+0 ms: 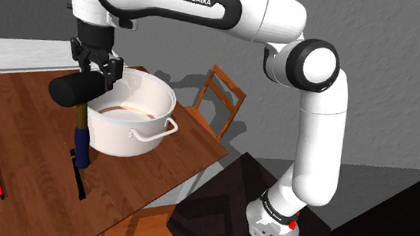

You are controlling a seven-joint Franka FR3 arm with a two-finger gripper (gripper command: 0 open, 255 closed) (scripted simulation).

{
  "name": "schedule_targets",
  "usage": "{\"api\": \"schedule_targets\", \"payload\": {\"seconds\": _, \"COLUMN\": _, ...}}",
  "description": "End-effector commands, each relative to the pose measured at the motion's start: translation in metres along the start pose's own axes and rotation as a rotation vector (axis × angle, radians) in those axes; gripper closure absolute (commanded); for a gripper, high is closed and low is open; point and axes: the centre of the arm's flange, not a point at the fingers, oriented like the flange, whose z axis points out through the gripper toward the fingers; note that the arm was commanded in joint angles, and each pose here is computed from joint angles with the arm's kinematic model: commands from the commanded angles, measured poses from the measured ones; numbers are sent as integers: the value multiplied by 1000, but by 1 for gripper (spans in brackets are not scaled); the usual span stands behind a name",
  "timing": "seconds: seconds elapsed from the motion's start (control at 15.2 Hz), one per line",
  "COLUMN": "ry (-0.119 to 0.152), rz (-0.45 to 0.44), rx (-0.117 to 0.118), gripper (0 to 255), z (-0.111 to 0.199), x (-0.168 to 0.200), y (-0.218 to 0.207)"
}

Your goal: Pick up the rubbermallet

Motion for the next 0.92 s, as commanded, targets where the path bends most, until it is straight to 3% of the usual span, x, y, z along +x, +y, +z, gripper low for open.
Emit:
{"api": "schedule_targets", "payload": {"seconds": 0.0, "ry": 0, "rz": 0, "rx": 0, "gripper": 255, "z": 0, "x": 0, "y": 0}}
{"api": "schedule_targets", "payload": {"seconds": 0.86, "ry": 0, "rz": 0, "rx": 0, "gripper": 255, "z": -63, "x": 0, "y": 1}}
